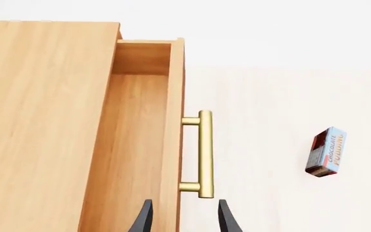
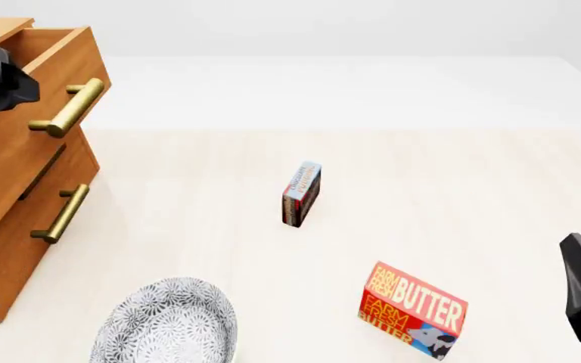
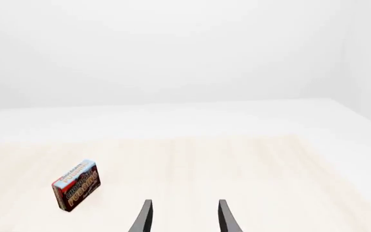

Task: Put the chocolate pudding in the top drawer of the cabinet and close it.

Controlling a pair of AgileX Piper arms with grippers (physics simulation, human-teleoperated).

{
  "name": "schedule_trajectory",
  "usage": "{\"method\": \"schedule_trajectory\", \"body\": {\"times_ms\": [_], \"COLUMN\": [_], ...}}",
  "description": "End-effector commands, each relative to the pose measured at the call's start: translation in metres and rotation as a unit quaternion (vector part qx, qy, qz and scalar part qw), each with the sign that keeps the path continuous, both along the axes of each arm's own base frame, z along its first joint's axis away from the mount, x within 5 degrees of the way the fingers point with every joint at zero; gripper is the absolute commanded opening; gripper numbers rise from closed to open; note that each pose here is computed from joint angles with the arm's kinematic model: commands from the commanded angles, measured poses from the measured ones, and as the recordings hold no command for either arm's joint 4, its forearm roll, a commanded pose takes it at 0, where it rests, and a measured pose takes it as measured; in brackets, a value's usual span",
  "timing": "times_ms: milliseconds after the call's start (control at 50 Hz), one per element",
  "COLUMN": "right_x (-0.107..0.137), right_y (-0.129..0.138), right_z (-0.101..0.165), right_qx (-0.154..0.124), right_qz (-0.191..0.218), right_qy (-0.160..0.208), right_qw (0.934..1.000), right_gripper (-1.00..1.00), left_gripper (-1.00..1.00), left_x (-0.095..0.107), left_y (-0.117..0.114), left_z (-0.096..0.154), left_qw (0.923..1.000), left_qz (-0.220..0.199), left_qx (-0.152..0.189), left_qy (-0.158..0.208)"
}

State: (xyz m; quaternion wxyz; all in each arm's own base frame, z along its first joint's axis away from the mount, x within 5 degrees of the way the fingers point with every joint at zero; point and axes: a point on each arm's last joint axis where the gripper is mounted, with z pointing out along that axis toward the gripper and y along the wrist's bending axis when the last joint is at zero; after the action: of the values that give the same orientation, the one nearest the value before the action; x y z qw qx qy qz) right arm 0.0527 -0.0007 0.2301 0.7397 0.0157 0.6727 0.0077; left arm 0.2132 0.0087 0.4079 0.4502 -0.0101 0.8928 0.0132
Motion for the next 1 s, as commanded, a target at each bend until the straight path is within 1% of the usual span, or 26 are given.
{"method": "schedule_trajectory", "body": {"times_ms": [20,400,780,1000], "right_x": [0.0,0.0,0.0,0.0], "right_y": [0.0,0.0,0.0,0.0], "right_z": [0.0,0.0,0.0,0.0], "right_qx": [0.0,0.0,0.0,0.0], "right_qz": [0.0,0.0,0.0,0.0], "right_qy": [0.0,0.0,0.0,0.0], "right_qw": [1.0,1.0,1.0,1.0], "right_gripper": [1.0,1.0,1.0,1.0], "left_gripper": [1.0,1.0,1.0,1.0], "left_x": [0.006,0.015,0.015,0.018], "left_y": [0.001,-0.001,0.0,-0.006], "left_z": [-0.008,-0.019,-0.025,-0.029], "left_qw": [1.0,0.9998,0.9997,0.9996], "left_qz": [0.002,-0.002,0.002,-0.009], "left_qx": [0.001,-0.002,-0.004,-0.007], "left_qy": [0.008,0.019,0.022,0.026]}}
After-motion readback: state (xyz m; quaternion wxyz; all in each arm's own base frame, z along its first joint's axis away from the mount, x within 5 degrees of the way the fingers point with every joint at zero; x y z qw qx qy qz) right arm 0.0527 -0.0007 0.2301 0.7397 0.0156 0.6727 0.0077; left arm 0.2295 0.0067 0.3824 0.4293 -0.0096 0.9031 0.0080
